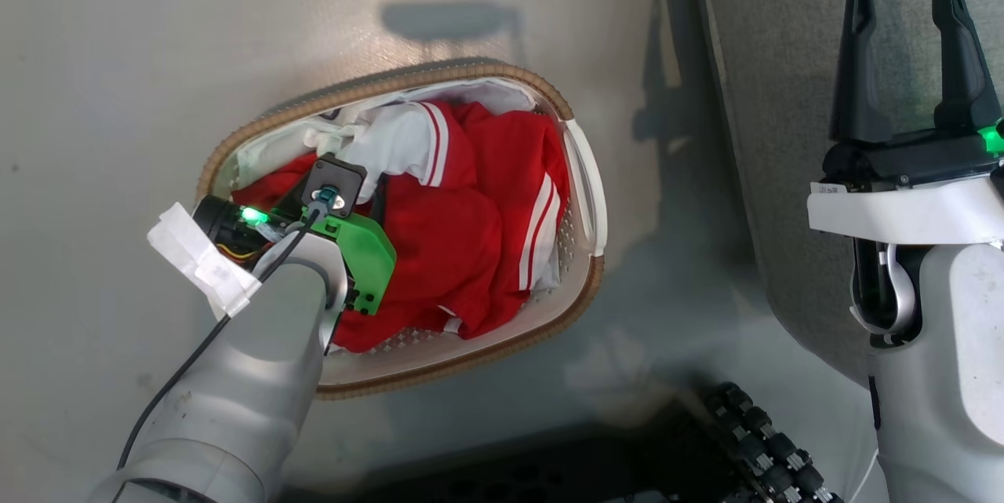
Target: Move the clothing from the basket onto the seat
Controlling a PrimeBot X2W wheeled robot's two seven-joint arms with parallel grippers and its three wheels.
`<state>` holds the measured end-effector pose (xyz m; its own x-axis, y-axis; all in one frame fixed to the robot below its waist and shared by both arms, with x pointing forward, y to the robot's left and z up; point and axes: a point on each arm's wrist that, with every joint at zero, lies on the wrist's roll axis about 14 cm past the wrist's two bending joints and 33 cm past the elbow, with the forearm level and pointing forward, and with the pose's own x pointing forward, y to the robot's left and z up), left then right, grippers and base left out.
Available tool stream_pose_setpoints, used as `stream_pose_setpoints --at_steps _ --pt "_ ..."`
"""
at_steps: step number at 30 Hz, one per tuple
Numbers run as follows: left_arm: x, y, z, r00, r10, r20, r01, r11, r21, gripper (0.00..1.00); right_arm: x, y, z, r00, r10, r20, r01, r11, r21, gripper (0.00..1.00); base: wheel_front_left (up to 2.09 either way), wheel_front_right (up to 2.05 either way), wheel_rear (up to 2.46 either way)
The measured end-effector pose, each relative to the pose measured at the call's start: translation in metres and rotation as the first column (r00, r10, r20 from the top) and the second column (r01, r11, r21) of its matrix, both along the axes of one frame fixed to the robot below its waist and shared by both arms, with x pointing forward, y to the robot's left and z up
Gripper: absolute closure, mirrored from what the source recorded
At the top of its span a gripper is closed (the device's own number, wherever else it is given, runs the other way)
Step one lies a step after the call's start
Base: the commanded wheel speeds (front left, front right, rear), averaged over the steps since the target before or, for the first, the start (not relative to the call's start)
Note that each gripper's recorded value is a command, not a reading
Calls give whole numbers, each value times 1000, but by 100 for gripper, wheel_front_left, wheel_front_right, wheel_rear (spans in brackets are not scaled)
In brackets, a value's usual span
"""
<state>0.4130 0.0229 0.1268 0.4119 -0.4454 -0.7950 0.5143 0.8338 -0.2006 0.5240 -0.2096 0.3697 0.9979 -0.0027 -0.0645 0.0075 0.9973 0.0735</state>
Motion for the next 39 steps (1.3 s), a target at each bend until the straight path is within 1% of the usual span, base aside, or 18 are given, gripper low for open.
stream_pose_setpoints --at_steps 5,6,7,8,9,10,13,19,25,32,39 --pt "2 0 -17 999 34 -21 -34 999 13 0 0 -4 -14 1000 -8 -26 8 1000 1 0 0 0 0" --pt "4 0 -19 999 47 -22 -47 999 10 12 1 -5 -17 1000 -9 -30 9 1000 0 0 0 0 0" --pt "6 -1 -21 998 55 -21 -55 998 5 52 1 -5 -18 999 -10 -32 10 1000 0 0 0 0 0" --pt "8 -2 -21 998 59 -18 -59 998 -1 68 1 -5 -19 999 -11 -33 11 1000 1 0 0 0 0" --pt "9 -3 -22 998 65 -18 -65 998 -5 89 2 -5 -20 999 -10 -34 10 1000 2 0 0 0 0" --pt "9 -4 -22 997 69 -17 -69 998 -9 100 2 -5 -21 999 -9 -35 9 1000 3 0 0 0 0" --pt "13 -5 -20 997 79 -7 -79 997 -19 100 3 -2 -22 999 -4 -35 5 1000 10 0 0 0 0" --pt "34 -15 -1 990 125 59 -120 989 -88 100 4 3 -19 1000 6 -29 -5 1000 27 0 0 0 0" --pt "31 -19 20 987 128 98 -113 984 -140 100 2 6 -10 1000 12 -19 -11 999 35 0 0 0 0" --pt "39 -16 61 970 145 195 -107 975 -196 100 -6 12 7 1000 26 -5 -26 999 27 0 0 0 0" --pt "46 -14 117 935 167 312 -87 963 -254 100 -20 19 29 999 43 9 -43 999 19 0 0 0 0"
